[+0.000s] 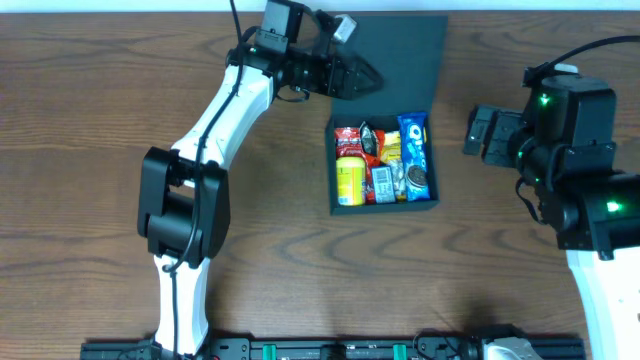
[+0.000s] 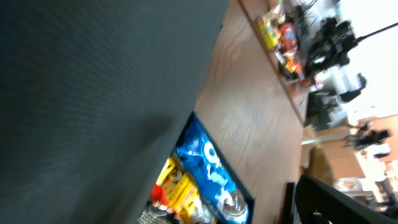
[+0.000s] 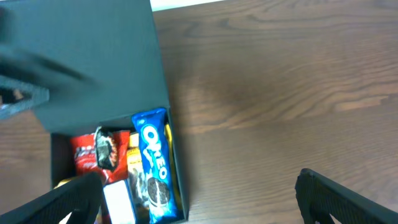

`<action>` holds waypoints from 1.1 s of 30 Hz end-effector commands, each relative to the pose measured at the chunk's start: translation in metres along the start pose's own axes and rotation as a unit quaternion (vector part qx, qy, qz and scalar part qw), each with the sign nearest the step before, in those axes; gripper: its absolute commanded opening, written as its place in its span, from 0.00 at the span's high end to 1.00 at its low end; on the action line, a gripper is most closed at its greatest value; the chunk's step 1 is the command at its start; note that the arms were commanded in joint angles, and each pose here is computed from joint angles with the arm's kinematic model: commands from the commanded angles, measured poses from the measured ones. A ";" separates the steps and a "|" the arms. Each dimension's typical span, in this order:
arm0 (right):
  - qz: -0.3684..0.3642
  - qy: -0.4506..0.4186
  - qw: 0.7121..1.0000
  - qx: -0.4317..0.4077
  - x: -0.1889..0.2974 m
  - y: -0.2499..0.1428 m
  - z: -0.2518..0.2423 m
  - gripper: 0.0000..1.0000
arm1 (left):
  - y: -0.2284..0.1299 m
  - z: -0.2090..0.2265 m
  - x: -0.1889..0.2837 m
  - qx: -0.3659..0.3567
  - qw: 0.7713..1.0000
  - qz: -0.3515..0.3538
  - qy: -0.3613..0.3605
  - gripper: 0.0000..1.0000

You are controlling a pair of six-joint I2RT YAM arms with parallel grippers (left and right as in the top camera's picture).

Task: Pack container
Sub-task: 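Swing the lid forward and down over the box with the left gripper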

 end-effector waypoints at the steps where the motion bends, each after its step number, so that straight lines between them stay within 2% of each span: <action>1: -0.013 -0.029 1.000 0.001 0.001 0.005 -0.010 0.01 | 0.013 -0.046 0.009 -0.072 0.997 0.004 0.013 0.04; 9: -0.015 -0.029 0.999 0.001 0.001 0.005 -0.010 0.01 | 0.007 -0.070 0.019 -0.097 0.993 0.029 0.058 0.04; 21: -0.016 -0.029 0.999 0.001 0.001 0.006 -0.010 0.01 | -0.016 -0.067 0.024 -0.078 0.990 0.078 0.089 0.04; 33: -0.025 -0.046 0.999 -0.002 0.001 0.009 -0.016 0.01 | -0.023 -0.129 0.037 -0.124 0.983 0.099 0.096 0.04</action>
Point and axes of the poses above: each gripper's point midway between its finger pads, its own x axis back along the fingers, its own z axis along the line the jaws close on, y = z × x, the point moved 3 cm from there along x, back along the fingers, and after that the axes turned 9 degrees about -x, right-handed, at the moved point
